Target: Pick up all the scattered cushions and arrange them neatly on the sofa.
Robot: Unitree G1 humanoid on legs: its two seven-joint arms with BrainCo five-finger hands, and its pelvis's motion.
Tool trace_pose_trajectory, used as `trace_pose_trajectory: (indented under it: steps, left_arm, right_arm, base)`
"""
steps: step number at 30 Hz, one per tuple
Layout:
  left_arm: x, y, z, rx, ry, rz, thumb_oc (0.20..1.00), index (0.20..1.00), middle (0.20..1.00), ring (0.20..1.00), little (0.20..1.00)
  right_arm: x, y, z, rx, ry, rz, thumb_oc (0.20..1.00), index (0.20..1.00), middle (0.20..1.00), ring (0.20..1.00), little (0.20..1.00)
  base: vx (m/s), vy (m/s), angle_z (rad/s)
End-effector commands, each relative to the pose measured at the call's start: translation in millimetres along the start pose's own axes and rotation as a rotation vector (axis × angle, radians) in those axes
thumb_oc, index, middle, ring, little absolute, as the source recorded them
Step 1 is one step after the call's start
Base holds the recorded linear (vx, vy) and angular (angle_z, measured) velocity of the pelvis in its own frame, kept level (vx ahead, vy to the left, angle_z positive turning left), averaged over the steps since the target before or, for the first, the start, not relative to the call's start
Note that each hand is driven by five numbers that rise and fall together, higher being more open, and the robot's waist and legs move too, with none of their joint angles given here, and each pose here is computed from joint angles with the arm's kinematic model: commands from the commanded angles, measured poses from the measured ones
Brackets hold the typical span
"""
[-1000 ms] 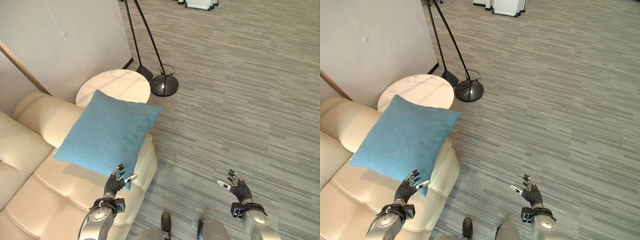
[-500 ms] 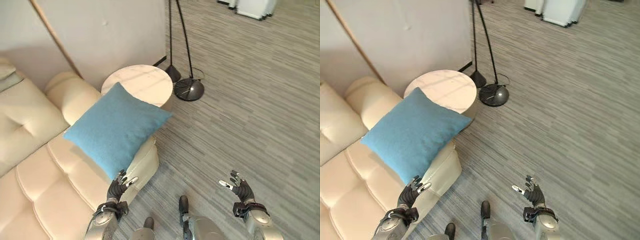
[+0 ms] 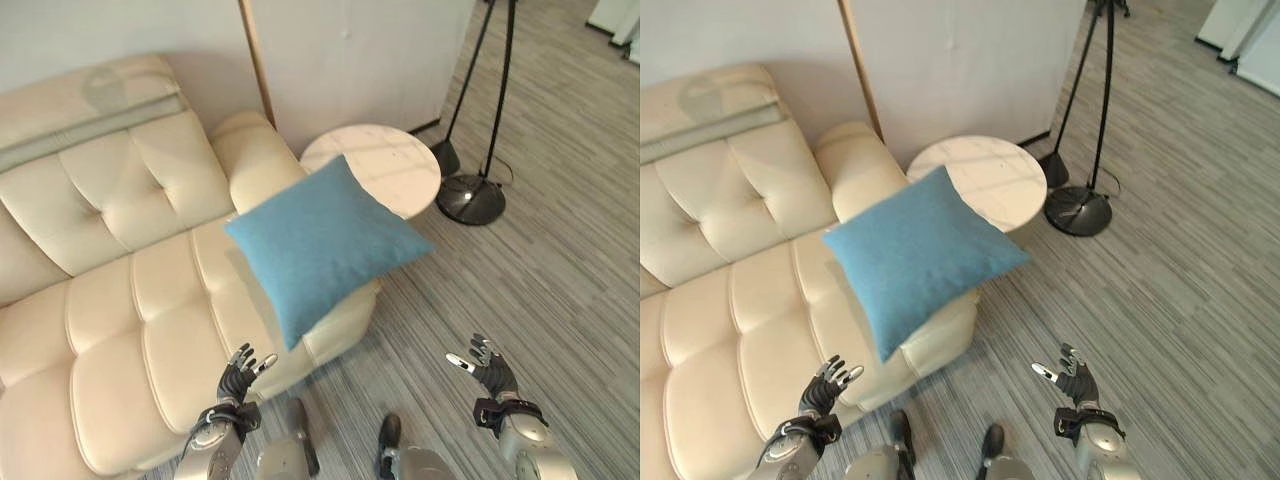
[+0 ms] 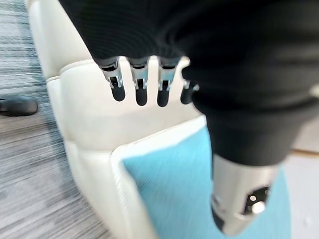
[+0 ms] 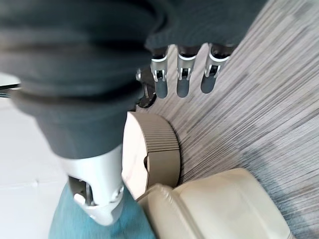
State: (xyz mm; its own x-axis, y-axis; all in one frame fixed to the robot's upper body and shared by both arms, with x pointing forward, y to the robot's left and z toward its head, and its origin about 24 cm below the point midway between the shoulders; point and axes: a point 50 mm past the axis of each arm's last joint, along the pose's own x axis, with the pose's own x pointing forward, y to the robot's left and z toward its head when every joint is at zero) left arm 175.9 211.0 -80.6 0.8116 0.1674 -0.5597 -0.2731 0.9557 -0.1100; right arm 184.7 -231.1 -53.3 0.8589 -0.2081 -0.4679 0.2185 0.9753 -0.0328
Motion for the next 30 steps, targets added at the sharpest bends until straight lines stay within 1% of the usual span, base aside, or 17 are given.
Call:
trace_pose_trajectory:
  steps: [1,5,11,12,16,20,24,27,28,29,30]
  left_arm:
    - [-5.3,17.4,26.1,0.074,-0.116,0.009,1.0,1.0,1.0,1.0,1.0]
    - [-5.3,21.8,26.1,0.072,-0.117,0.031,1.0,1.0,1.0,1.0,1.0]
    - [-4.0,22.4,27.2,0.065,-0.117,0.03,1.0,1.0,1.0,1.0,1.0]
    - [-3.7,22.0,29.7,0.032,-0.128,0.032,1.0,1.0,1.0,1.0,1.0]
    - [-4.2,20.5,24.2,-0.081,-0.109,0.046,1.0,1.0,1.0,1.0,1.0]
    - [-8.1,20.2,5.4,-0.183,-0.038,0.08,1.0,1.0,1.0,1.0,1.0]
    - [-8.1,17.9,-1.9,-0.217,-0.007,0.096,1.0,1.0,1.0,1.0,1.0]
    - [-3.9,16.6,2.7,-0.215,-0.02,0.095,1.0,1.0,1.0,1.0,1.0]
    - [-3.7,16.4,2.9,-0.216,-0.02,0.095,1.0,1.0,1.0,1.0,1.0]
    - [0.9,16.0,10.7,-0.211,-0.046,0.095,1.0,1.0,1.0,1.0,1.0]
    - [3.7,15.5,15.9,-0.209,-0.062,0.094,1.0,1.0,1.0,1.0,1.0]
  right_arm:
    - [3.4,7.1,15.7,0.023,-0.08,0.007,1.0,1.0,1.0,1.0,1.0]
    - [0.5,3.4,7.9,0.065,-0.057,-0.03,1.0,1.0,1.0,1.0,1.0]
    - [-1.4,-7.1,3.7,0.12,-0.047,-0.09,1.0,1.0,1.0,1.0,1.0]
    - [-4.4,-12.1,-1.0,0.124,-0.032,-0.126,1.0,1.0,1.0,1.0,1.0]
    - [-9.3,-13.4,-18.0,0.131,0.039,-0.184,1.0,1.0,1.0,1.0,1.0]
    - [-14.8,-23.2,-21.8,0.104,0.065,-0.216,1.0,1.0,1.0,1.0,1.0]
    - [-16.0,-44.9,-9.0,0.02,0.027,-0.286,1.0,1.0,1.0,1.0,1.0]
    - [-10.6,-65.5,12.8,-0.057,-0.037,-0.352,1.0,1.0,1.0,1.0,1.0]
    - [-10.4,-65.6,13.1,-0.057,-0.038,-0.352,1.0,1.0,1.0,1.0,1.0]
    - [-4.4,-76.3,35.8,-0.126,-0.106,-0.384,1.0,1.0,1.0,1.0,1.0]
    - [-1.0,-78.7,46.9,-0.148,-0.14,-0.392,1.0,1.0,1.0,1.0,1.0]
  base:
    - [0.2,0.216,0.4]
    - [0.23,0.102,0.48]
    - [0.16,-0.09,0.52]
    - [0.11,-0.166,0.49]
    - [0.1,-0.207,0.6]
    - [0.12,-0.147,0.0]
    - [0.07,-0.081,-0.02]
    - [0.04,-0.034,0.13]
    - [0.01,-0.026,0.1]
    - [-0.02,-0.019,0.06]
    - [-0.05,-0.024,0.02]
